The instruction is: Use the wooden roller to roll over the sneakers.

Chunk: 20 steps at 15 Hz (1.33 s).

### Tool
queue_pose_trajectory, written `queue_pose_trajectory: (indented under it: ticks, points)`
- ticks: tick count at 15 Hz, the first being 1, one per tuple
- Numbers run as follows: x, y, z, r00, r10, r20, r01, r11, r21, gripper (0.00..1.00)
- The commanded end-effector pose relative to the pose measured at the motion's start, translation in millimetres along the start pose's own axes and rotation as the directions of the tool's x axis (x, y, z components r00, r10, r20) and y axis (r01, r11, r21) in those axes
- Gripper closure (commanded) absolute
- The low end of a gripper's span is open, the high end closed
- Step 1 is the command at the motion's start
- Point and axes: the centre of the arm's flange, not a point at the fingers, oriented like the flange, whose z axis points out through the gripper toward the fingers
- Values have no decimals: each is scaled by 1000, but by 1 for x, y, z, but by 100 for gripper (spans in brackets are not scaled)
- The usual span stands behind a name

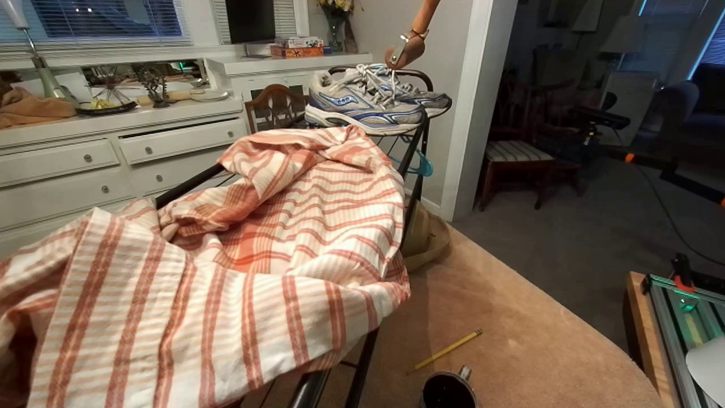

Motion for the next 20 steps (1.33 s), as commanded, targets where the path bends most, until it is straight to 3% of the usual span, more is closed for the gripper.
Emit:
queue_pose_trajectory:
  ticks: [1,7,8,16,17,20]
  points:
    - [21,12,-11,998,35,52,-36,999,2,65]
    - [27,45,23,995,62,72,-63,998,11,65]
    - [15,33,17,996,55,69,-54,999,-6,40]
    - [19,43,31,994,65,85,-65,998,-8,40]
    - [19,43,30,994,65,84,-65,998,-9,65]
    - [21,45,37,993,67,99,-66,998,-16,65]
